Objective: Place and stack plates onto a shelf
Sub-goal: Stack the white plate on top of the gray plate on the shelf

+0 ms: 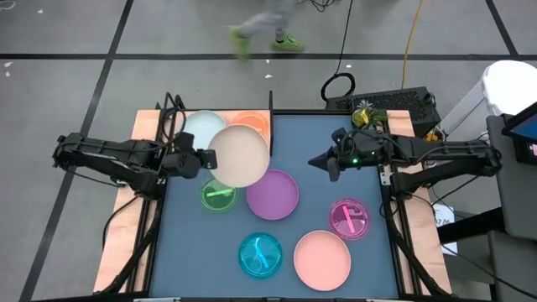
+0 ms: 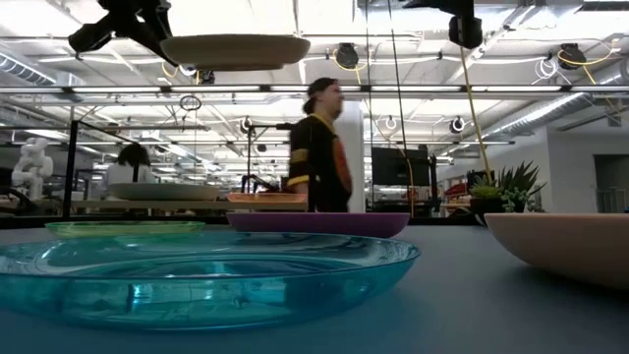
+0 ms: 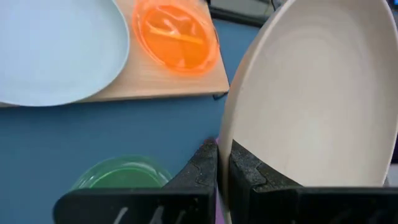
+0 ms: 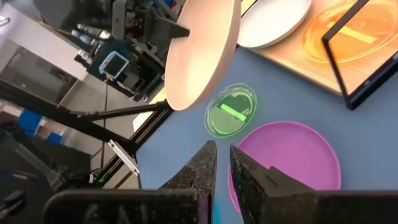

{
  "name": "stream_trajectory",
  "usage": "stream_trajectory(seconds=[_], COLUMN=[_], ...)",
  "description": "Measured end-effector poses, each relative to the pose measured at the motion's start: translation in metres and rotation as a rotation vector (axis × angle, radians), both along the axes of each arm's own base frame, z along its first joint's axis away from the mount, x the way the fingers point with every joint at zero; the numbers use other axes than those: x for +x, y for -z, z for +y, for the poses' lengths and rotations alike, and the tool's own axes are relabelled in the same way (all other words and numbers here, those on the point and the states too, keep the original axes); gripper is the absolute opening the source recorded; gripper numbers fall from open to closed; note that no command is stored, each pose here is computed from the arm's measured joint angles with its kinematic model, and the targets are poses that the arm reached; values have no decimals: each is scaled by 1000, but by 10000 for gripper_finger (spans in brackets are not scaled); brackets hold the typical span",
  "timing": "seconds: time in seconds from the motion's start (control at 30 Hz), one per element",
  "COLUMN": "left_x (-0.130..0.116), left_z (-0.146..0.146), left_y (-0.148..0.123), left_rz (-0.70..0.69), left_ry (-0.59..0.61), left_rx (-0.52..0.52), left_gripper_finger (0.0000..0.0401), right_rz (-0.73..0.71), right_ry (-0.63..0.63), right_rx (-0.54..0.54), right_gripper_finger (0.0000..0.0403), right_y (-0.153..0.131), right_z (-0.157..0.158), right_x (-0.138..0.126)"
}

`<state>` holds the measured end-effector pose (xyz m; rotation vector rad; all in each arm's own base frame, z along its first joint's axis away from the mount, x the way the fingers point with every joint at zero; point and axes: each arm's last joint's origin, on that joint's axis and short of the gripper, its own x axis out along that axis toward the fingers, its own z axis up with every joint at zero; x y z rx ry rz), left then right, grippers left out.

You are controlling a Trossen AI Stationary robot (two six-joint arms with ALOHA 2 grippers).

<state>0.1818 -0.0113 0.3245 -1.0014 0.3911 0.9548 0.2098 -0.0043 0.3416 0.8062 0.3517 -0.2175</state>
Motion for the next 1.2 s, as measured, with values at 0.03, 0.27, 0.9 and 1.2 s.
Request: stream_trajectory(seconds=[0.03,0.27,0.9,1.2], left_x=[0,2,23,44], left_z=[1,6,17,30], left_y=[0,-4,-26,-28], left_rz=[-11,-108,-351,-340], left_ry=[-24,-149,-256,-253], left_rx=[-2,21,206,317], left_gripper_finger=[10,10,10,10], right_rz=[1,-41,-59,-74], right_ry=[5,51,79,164], right_rx=[1,3,-229,-485], right_gripper_finger=[32,32,78,192], right_y=[-3,-28,-88,-89], right_z=[-2,-14,-66,-70], right_x=[-2,-5,72,87])
